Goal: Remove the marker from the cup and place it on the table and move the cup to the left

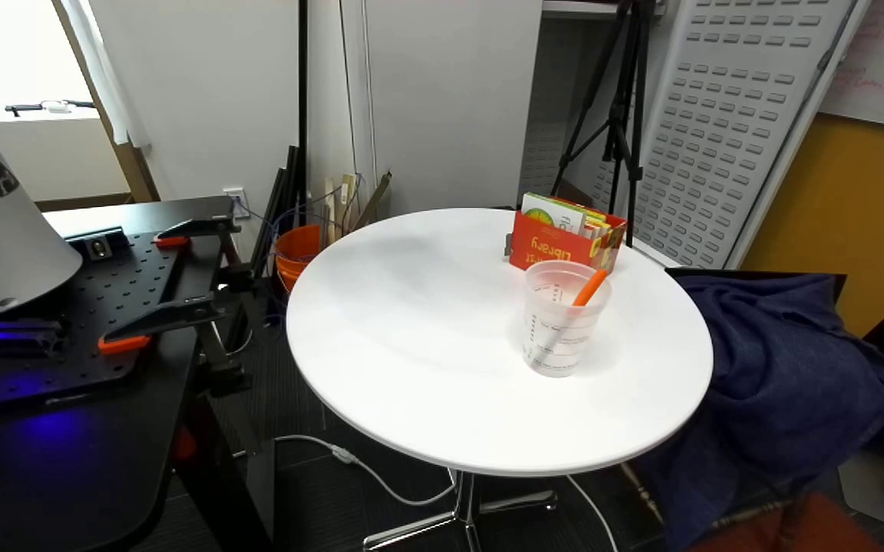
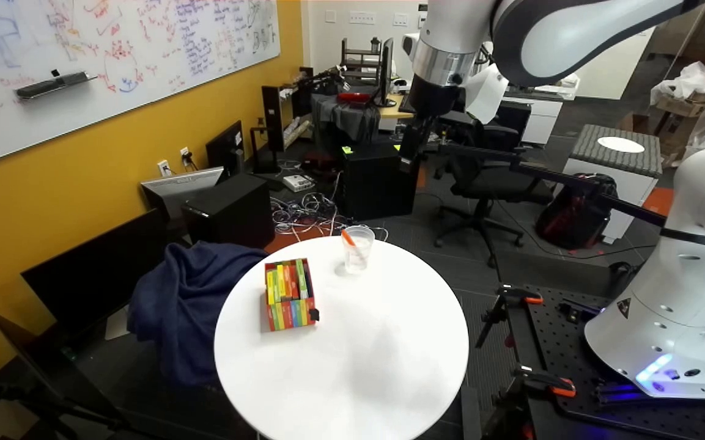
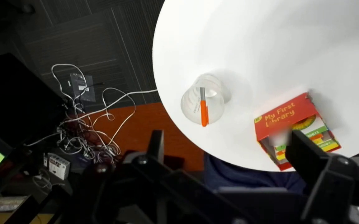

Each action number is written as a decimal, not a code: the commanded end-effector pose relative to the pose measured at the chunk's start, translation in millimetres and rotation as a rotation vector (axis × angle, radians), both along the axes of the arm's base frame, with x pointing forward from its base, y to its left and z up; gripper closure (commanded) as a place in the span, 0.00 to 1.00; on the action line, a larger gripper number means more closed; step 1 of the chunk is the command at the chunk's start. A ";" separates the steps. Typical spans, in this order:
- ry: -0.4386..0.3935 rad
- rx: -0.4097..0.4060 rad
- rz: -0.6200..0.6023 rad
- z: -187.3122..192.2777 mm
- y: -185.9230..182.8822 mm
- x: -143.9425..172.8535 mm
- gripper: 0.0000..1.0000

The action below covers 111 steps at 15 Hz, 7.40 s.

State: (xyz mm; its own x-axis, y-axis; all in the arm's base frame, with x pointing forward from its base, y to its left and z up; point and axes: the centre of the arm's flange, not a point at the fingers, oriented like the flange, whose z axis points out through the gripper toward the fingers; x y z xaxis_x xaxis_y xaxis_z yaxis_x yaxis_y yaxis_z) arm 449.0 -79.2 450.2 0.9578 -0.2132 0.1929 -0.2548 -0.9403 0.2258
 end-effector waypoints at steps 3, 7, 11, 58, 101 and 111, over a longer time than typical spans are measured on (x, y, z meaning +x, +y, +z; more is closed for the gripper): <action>-0.118 -0.052 0.044 -31.9 -28.6 4.0 0.00; -0.173 -0.034 0.094 -53.6 -48.4 13.3 0.00; -0.185 0.021 0.153 -74.7 -67.3 20.7 0.00; -0.040 0.110 0.314 -254.4 -109.2 96.5 0.22; -0.132 0.082 0.410 -298.4 -106.3 112.5 1.00; -0.269 0.031 0.439 -271.0 -97.3 80.8 0.96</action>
State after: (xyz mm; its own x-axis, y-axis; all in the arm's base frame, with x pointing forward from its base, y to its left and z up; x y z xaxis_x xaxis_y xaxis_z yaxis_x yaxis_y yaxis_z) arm 551.7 -180.6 160.2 0.9011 0.1685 0.3995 0.1070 -0.9793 0.1717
